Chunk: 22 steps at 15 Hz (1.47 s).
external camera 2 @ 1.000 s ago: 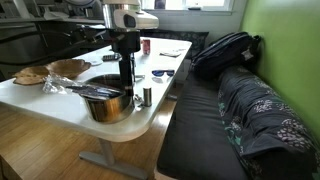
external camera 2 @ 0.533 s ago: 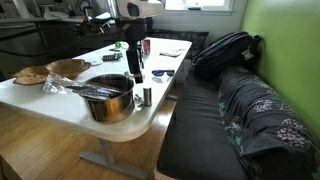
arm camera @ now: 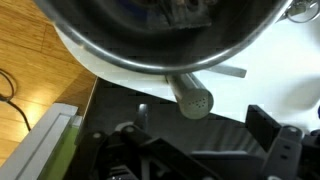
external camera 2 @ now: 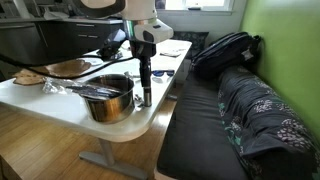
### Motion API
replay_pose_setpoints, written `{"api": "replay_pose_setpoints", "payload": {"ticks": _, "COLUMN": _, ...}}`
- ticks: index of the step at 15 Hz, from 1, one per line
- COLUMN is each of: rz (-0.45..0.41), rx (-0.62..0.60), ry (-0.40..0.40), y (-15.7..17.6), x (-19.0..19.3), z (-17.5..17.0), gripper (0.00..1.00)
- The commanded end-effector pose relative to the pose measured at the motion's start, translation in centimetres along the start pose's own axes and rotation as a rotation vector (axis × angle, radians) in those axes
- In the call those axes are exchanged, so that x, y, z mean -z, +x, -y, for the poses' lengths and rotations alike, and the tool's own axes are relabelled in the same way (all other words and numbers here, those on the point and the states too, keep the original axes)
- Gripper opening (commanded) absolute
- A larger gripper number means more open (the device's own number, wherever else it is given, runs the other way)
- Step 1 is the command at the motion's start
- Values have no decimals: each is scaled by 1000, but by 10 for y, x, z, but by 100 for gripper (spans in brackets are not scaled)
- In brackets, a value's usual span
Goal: Put the silver bottle on the brown object
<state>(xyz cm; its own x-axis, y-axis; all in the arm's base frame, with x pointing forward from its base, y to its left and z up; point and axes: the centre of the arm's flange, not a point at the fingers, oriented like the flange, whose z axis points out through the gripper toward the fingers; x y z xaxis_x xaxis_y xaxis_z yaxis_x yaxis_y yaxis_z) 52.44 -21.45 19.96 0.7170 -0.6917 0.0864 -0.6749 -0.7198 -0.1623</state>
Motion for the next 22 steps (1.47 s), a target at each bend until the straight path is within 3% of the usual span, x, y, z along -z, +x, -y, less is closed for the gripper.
{"api": "replay_pose_setpoints", "payload": {"ticks": 1, "rz": 21, "rx": 4, "ry": 31, "y": 16, "x": -24, "z": 1, "gripper": 100}}
{"api": "replay_pose_setpoints", "payload": {"ticks": 3, "rz": 45, "rx": 4, "ry": 24, "y": 18, "x": -34, "z": 4, "gripper": 100}}
{"api": "replay_pose_setpoints", "payload": {"ticks": 5, "rz": 74, "rx": 1, "ry": 13, "y": 18, "x": -37, "z": 4, "gripper": 84}}
{"api": "replay_pose_setpoints", "payload": {"ticks": 9, "rz": 119, "rx": 1, "ry": 1, "y": 15, "x": -35, "z": 2, "gripper": 42}}
{"api": "replay_pose_setpoints", "payload": {"ticks": 13, "rz": 119, "rx": 0, "ry": -5, "y": 17, "x": -31, "z": 1, "gripper": 13}}
{"api": "replay_pose_setpoints", "payload": {"ticks": 17, "rz": 68, "rx": 25, "ry": 11, "y": 11, "x": 5, "z": 5, "gripper": 11}}
{"api": "replay_pose_setpoints", "payload": {"ticks": 22, "rz": -47, "rx": 102, "ry": 16, "y": -7, "x": 107, "z": 24, "gripper": 11}}
